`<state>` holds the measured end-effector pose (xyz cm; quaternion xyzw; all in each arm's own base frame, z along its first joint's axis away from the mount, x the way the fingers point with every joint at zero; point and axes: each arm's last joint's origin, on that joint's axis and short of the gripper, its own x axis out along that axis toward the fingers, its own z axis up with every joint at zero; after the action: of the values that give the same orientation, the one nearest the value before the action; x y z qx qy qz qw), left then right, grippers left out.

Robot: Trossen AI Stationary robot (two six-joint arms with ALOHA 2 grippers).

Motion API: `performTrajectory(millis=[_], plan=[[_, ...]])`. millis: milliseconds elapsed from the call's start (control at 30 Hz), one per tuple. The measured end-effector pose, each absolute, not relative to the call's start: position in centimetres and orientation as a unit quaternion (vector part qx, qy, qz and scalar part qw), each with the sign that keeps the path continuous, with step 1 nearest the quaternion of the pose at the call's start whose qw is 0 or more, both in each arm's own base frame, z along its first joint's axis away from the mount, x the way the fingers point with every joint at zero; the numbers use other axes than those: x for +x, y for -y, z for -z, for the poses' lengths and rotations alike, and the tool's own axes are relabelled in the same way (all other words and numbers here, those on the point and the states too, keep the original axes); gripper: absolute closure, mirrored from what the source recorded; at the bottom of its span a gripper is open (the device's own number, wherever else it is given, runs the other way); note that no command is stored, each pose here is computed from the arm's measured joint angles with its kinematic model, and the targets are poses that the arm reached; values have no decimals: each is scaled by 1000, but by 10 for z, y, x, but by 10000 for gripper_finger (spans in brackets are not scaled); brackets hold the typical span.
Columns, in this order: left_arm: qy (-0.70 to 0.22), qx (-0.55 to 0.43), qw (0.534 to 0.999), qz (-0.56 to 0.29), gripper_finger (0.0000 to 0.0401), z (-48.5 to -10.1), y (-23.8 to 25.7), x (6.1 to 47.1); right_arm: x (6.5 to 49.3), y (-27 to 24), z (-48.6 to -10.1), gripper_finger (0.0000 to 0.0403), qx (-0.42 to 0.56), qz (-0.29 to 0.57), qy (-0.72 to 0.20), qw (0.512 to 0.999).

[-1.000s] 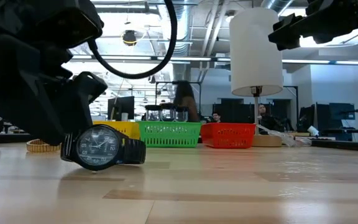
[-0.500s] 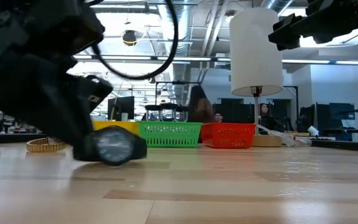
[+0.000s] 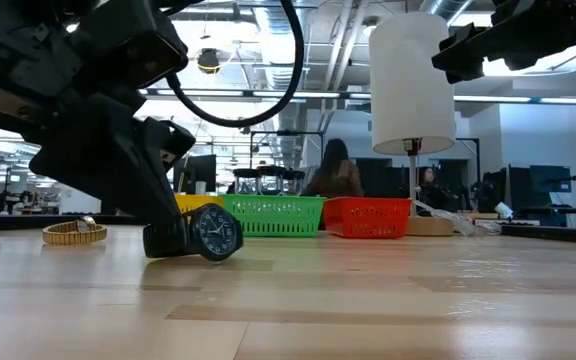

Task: Pick & Place Office items
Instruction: Put the black wrist watch into the red basket

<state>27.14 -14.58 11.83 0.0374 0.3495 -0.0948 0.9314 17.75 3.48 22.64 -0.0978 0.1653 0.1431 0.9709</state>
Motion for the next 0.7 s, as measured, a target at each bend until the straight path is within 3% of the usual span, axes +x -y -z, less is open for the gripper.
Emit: performTrajectory(millis=[400, 700], plan=[[-255, 6, 962, 98, 396, -135, 144, 286, 178, -35, -228, 201, -48, -134, -166, 976], [-80, 168, 978, 99, 396, -165, 127, 306, 179, -34, -230, 201, -53, -121, -152, 979]])
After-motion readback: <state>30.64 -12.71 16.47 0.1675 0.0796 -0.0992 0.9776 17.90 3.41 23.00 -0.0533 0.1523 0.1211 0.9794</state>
